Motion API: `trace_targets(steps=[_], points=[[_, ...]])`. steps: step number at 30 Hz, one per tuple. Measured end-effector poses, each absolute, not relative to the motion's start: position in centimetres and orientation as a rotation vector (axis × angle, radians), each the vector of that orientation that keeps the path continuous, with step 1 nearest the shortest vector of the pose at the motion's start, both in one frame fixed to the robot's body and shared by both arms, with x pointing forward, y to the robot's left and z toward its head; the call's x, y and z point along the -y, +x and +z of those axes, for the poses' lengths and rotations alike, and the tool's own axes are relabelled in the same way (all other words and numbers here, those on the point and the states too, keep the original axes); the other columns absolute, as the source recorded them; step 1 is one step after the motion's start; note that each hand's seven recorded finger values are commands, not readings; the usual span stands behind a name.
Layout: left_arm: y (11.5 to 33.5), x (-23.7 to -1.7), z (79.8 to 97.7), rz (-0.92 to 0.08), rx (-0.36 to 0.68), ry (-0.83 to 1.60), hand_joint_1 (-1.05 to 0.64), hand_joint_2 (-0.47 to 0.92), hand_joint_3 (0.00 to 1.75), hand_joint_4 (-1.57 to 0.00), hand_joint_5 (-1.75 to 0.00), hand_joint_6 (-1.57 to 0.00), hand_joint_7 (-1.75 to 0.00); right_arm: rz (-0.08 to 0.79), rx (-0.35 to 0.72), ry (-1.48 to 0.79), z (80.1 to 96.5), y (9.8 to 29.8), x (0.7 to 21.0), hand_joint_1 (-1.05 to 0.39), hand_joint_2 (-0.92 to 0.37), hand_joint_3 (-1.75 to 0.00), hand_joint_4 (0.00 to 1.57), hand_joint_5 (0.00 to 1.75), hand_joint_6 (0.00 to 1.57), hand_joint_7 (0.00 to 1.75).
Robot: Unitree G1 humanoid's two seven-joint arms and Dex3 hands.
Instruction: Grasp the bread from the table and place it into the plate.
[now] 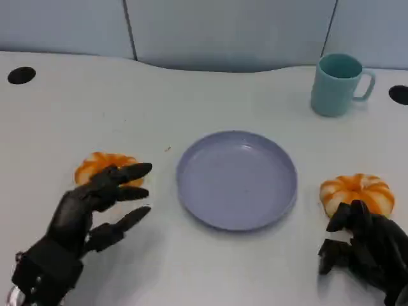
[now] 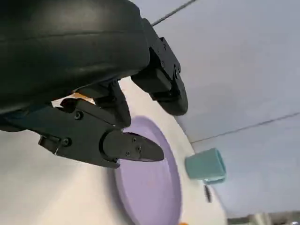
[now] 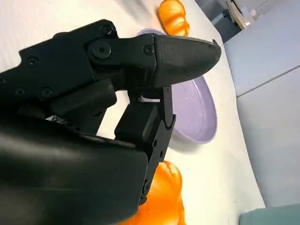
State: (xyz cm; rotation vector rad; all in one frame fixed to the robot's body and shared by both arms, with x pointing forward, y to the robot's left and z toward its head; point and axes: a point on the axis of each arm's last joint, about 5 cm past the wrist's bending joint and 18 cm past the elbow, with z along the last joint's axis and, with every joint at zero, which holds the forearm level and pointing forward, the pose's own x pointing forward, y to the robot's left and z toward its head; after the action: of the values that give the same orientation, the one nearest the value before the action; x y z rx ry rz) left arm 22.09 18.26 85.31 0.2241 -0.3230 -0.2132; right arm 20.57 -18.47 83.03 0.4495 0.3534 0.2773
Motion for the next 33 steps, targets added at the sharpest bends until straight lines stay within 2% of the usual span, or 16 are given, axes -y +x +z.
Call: trace_targets(steps=[5, 8, 11, 14, 17, 23, 26, 33], points=[[22.5, -19.3, 86.6, -0.221, 0.402, 0.598, -0.67, 0.92, 0.06, -0.14, -0.24, -0.27, 0.0, 0.276, -0.352, 0.455, 83.0, 20.6, 18.4, -0.43, -0.92, -0.48, 1.34, 1.11, 1.16, 1.06], [22.8, -19.9, 87.8, -0.185, 0.463, 0.796, -0.73, 0.92, 0.08, -0.1, -0.2, -0.22, 0.0, 0.279, -0.351, 0.453, 83.0, 20.6, 18.4, -0.43, -0.92, -0.47, 1.34, 1.11, 1.17, 1.07], [23.2, -20.3, 89.0, -0.166, 0.478, 1.008, -0.79, 0.92, 0.16, -0.09, -0.19, -0.18, 0.0, 0.279, -0.351, 0.452, 83.0, 20.6, 18.3, -0.44, -0.92, -0.47, 1.34, 1.11, 1.17, 1.07], [23.6, -20.8, 90.5, -0.151, 0.464, 1.289, -0.79, 0.92, 0.11, -0.1, -0.18, -0.21, -0.02, 0.28, -0.352, 0.451, 83.1, 20.6, 18.3, -0.44, -0.92, -0.46, 1.34, 1.11, 1.18, 1.07], [23.9, -20.9, 91.3, -0.131, 0.435, 1.405, -0.78, 0.92, 0.06, -0.08, -0.15, -0.21, -0.01, 0.273, -0.357, 0.451, 83.2, 20.6, 18.2, -0.44, -0.92, -0.46, 1.34, 1.11, 1.17, 1.07], [25.6, -20.2, 91.5, -0.239, 0.3, 1.489, -0.71, 0.89, 0.01, -0.1, -0.04, -0.17, 0.0, 0.272, -0.359, 0.434, 83.2, 20.6, 18.0, -0.44, -0.92, -0.47, 1.33, 1.12, 1.16, 1.09], [26.9, -20.0, 91.3, -0.301, 0.221, 1.519, -0.71, 0.88, 0.01, -0.11, -0.03, -0.16, 0.0, 0.276, -0.358, 0.446, 83.2, 20.6, 17.9, -0.44, -0.92, -0.47, 1.32, 1.13, 1.15, 1.1], [28.9, -19.6, 90.5, -0.385, 0.113, 1.576, -0.75, 0.91, 0.01, -0.05, 0.0, -0.1, 0.0, 0.278, -0.358, 0.461, 83.2, 20.4, 17.9, -0.45, -0.92, -0.44, 1.32, 1.12, 1.18, 1.07]])
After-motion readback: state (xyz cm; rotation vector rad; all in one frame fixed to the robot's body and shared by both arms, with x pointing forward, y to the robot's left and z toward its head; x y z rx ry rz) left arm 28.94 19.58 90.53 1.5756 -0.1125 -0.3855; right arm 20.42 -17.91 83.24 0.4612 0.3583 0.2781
